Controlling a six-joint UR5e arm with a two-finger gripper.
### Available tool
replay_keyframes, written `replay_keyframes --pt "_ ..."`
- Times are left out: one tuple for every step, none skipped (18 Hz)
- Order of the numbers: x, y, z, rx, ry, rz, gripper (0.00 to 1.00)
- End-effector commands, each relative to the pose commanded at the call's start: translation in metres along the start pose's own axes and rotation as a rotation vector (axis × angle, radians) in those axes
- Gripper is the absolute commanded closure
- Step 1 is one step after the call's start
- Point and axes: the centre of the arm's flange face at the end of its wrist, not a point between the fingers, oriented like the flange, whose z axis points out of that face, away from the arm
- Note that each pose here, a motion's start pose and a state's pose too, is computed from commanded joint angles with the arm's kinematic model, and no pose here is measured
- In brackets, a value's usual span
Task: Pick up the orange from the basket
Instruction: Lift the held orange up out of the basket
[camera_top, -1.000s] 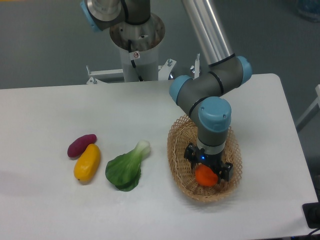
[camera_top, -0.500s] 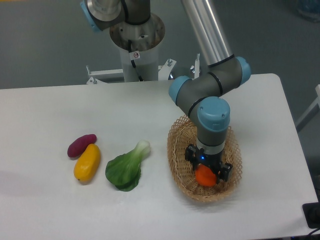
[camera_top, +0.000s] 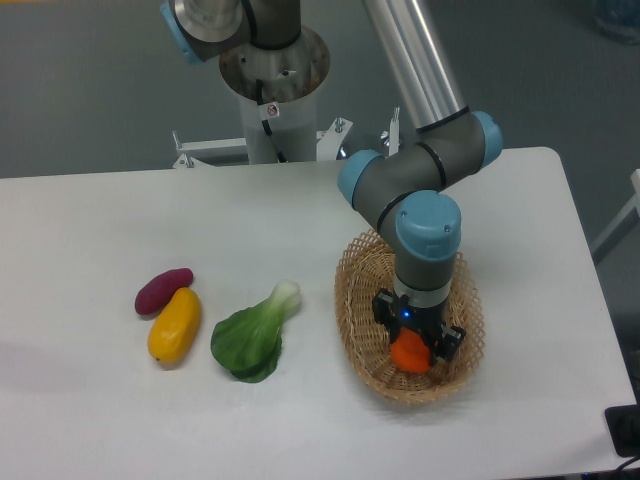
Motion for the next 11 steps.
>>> replay_keyframes --pt "-0.002 -0.001 -0.003 0.002 -0.006 0.000 0.33" --pt "-0.004 -0.001 -0.009 0.007 -0.018 0.001 0.33" --pt "-0.006 -0.002 -0.022 0.015 -0.034 0.001 0.33" --pt "-0.008 -0.002 -0.033 0.021 -0.049 0.002 0.33" --pt "-0.012 -0.002 -0.045 0.026 -0.063 -0.001 0.33" --pt "-0.015 -0.005 -0.059 0.037 -0.078 0.002 0.32" --pt "-0.018 -0.008 -0.072 0.046 -0.099 0.005 0.31" --pt "-0.018 -0.011 -0.086 0.051 -0.108 0.009 0.29" --pt "-0.021 -0.015 -0.108 0.046 -0.097 0.009 0.28" --pt "-0.022 -0.018 -0.133 0.034 -0.061 0.009 0.29" --pt "-0.021 -0.020 -0.148 0.022 -0.029 0.007 0.30"
